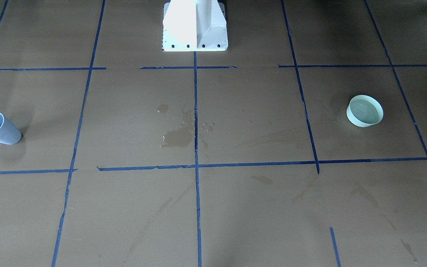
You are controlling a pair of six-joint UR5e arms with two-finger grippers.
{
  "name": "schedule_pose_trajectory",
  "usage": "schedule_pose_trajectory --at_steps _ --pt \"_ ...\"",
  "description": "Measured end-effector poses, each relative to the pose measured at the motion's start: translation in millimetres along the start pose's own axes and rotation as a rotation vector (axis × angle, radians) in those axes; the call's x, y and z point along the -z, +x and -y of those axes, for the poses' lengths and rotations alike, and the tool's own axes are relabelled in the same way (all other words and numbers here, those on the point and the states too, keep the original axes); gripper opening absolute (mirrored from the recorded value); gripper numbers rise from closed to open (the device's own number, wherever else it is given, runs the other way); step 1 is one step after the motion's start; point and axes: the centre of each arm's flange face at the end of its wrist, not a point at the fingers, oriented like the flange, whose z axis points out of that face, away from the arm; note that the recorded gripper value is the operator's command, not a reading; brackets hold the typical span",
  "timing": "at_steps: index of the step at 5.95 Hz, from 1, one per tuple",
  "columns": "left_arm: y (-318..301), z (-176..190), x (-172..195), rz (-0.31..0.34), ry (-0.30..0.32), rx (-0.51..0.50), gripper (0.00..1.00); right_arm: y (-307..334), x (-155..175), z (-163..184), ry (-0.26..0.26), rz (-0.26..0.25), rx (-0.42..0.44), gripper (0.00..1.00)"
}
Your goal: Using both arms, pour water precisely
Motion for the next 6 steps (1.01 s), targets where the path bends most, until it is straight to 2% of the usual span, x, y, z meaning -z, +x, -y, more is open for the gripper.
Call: schedule_pose_trajectory --at_steps 1,2,4,5,6 --pt "-5.3 -16.4 -10.1 -0.011 -0.026 0.022 1.00 -6.1 -7.4 5.4 -0.035 0.003 0.002 1.00" --pt "-8.4 -22.7 -15.8 -0.020 -0.039 0.036 1.00 -9.2 -12.7 6.9 -0.056 0.015 -0.049 1.00" --pt "-5.9 -22.4 -19.3 -0.074 -0.032 0.049 1.00 -12.1 -16.0 7.7 -0.056 0.037 -0.218 1.00" --pt "-6.1 -20.3 -20.5 -0.087 -0.028 0.051 1.00 -12.6 -15.9 8.4 -0.052 0.039 -0.263 1.00" --pt "-6.1 -19.2 -20.6 -0.091 -0.026 0.050 1.00 -13.3 -15.1 9.8 -0.042 0.038 -0.270 1.00"
